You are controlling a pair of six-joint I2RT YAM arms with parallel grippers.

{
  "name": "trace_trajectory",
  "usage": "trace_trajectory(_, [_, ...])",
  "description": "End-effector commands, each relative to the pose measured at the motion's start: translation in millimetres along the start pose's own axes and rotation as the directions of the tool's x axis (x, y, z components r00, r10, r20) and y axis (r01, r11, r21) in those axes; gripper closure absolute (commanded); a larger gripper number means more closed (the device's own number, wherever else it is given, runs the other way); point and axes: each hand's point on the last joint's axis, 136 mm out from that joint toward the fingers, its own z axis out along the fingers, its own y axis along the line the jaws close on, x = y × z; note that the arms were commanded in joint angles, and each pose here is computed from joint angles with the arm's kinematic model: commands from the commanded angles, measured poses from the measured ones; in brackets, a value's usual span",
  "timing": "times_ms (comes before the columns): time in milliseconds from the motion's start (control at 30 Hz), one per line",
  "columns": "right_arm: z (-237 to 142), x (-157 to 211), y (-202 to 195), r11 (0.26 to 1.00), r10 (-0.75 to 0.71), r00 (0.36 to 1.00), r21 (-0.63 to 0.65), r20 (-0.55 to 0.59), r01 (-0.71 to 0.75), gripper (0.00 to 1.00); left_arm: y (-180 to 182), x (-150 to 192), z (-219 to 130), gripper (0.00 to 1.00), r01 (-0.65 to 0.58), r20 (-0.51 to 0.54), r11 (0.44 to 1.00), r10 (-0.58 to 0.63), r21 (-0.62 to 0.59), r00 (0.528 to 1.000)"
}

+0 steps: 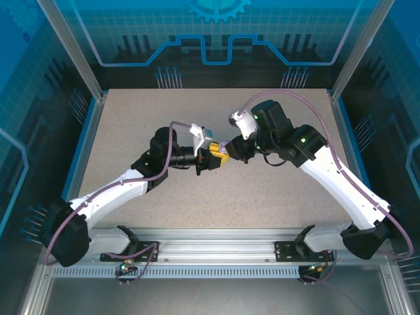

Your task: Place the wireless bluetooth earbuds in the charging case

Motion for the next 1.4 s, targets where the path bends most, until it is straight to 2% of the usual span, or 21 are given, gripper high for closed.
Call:
trace_trajectory(0, [1.0,-0.8,10.4,0.999,-0.035,0.999,-0.028,-0.015,0.034,0.6,-20.0,-22.1,1.0,0.91,-0.066,0.054,0.993,0.061,0.097,0.997])
trace_trajectory(100, [-2.2,-2.6,7.1,0.999,-0.034,0.999,-0.006,-0.008,0.034,0.6,-15.6,-21.2,2.2,0.92,-0.055,0.049,0.995,0.051,0.079,0.997])
trace_trajectory(233, [-11.6,-8.3,2.4,0.999,-0.032,0.999,0.03,0.039,0.031,0.52,-2.6,-17.7,2.2,0.92,-0.03,0.038,1.0,0.029,0.01,0.999])
trace_trajectory(433, [-27.1,-13.7,-21.2,0.991,0.024,0.991,0.131,0.131,-0.041,0.49,14.6,-8.7,-5.3,0.92,0.027,0.025,0.998,-0.026,-0.055,0.999])
trace_trajectory(633, [-16.5,6.1,-55.5,0.966,0.146,0.985,0.202,0.092,-0.162,0.48,31.0,-4.1,-32.5,0.92,0.07,0.046,0.987,-0.064,-0.141,0.997])
trace_trajectory(800, [26.0,32.0,-73.1,0.954,0.245,0.969,0.182,-0.017,-0.238,0.47,38.3,-1.3,-59.6,0.91,0.11,0.058,0.973,-0.1,-0.201,0.993])
trace_trajectory(967, [80.5,50.2,-72.4,0.954,0.292,0.947,0.108,-0.129,-0.28,0.47,42.6,-1.0,-85.5,0.91,0.151,0.084,0.953,-0.133,-0.261,0.988])
trace_trajectory(1267, [180.7,61.6,-53.9,0.968,0.236,0.922,-0.007,-0.305,-0.251,0.5,46.6,4.0,-110.9,0.91,0.214,0.134,0.924,-0.18,-0.318,0.975])
trace_trajectory(1367, [215.4,60.3,-49.0,0.969,0.22,0.91,-0.025,-0.35,-0.244,0.55,44.9,3.6,-113.3,0.91,0.213,0.14,0.923,-0.176,-0.321,0.974])
